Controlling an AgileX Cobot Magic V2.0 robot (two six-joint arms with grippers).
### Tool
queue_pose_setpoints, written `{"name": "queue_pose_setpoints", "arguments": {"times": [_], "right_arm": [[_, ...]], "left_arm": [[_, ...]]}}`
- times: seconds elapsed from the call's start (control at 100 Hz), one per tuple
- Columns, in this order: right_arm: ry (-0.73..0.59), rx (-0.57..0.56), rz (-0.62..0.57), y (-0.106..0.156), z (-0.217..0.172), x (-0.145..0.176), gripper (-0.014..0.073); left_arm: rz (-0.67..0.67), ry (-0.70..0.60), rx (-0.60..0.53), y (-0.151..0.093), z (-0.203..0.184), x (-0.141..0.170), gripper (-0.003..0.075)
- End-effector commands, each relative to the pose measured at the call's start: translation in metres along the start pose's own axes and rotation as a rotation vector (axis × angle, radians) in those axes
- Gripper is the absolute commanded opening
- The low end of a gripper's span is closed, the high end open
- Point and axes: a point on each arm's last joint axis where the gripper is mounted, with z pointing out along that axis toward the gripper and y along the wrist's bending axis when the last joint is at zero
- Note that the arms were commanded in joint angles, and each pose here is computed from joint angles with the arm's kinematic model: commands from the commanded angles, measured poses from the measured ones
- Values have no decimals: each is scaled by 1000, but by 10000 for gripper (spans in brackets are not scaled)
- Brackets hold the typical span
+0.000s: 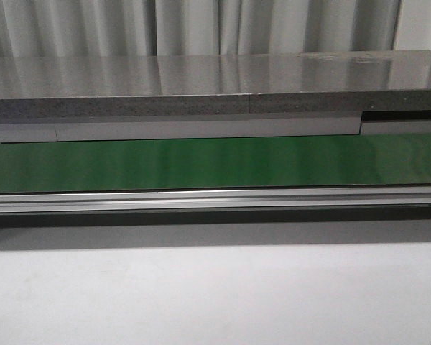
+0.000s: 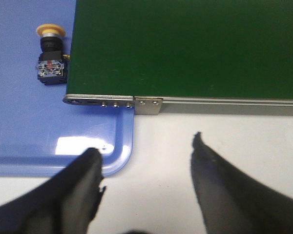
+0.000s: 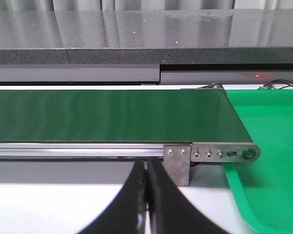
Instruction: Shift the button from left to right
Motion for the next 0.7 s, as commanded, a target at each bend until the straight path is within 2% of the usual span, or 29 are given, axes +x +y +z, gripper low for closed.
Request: {"name": "queue_pose_setpoints", "arguments": {"times": [0.0, 0.29, 0.49, 0.69], "right_arm": [[-119, -4, -1, 0, -3, -13, -68], [-119, -4, -1, 0, -3, -13, -68], [-119, -4, -1, 0, -3, -13, -68], [-119, -4, -1, 0, -3, -13, -68]], "left_arm": [[3, -88, 12, -2, -9, -12, 575], [-1, -183, -23, 4, -15, -27, 580], [-86, -189, -119, 32, -6, -54, 579], [-144, -131, -183, 61, 25, -82, 578]]}}
